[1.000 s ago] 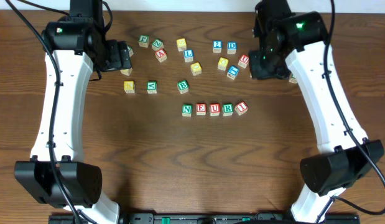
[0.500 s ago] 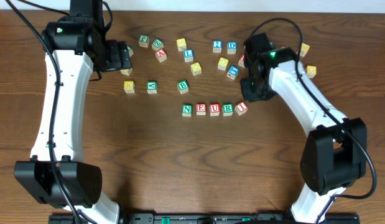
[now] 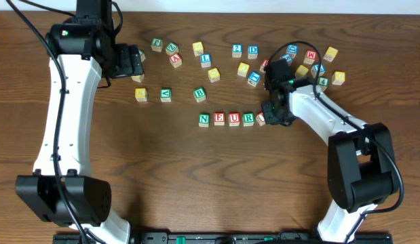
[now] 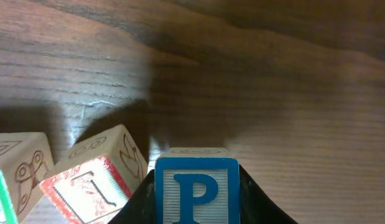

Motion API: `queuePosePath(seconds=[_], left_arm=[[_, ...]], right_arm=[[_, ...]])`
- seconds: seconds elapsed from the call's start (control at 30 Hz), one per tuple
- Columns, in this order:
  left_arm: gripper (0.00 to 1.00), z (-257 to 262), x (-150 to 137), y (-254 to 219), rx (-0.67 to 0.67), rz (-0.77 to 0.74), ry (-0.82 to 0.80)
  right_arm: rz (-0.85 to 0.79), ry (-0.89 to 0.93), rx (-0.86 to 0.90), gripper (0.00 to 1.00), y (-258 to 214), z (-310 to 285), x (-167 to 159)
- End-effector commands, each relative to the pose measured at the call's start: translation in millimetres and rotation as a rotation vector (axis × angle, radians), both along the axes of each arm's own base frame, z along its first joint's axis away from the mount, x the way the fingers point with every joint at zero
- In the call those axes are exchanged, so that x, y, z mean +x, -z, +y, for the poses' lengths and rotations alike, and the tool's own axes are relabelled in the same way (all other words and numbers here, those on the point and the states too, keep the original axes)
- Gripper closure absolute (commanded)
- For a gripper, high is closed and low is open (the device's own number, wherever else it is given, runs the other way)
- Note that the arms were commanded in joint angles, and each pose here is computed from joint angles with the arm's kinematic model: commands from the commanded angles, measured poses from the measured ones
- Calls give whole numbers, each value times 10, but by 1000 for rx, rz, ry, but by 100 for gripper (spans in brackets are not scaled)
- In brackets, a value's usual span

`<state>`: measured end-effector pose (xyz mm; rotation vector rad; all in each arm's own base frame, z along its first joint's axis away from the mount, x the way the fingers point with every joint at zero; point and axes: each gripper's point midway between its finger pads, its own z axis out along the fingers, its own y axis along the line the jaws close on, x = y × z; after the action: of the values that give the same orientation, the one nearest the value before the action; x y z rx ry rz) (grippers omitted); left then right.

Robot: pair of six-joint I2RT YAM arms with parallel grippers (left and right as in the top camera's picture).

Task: Spell out NEURIPS
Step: 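Carry the P block down toward the right end of the row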

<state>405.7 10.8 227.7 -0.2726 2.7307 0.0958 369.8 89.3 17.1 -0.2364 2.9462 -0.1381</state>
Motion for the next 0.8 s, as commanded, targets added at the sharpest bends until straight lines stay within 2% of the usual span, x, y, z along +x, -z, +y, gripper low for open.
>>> queuePosePath(seconds=[0.0,0.5,0.77], left_arm=[[2,21,-1,66,1,19,-10],[2,21,-1,66,1,19,-10],[2,21,-1,66,1,19,-10]], right_arm=[[-7,4,-15,78,31,-60,0],[11,-7,37,77,45,39,-34],[6,-11,60,73,44,82,-15]])
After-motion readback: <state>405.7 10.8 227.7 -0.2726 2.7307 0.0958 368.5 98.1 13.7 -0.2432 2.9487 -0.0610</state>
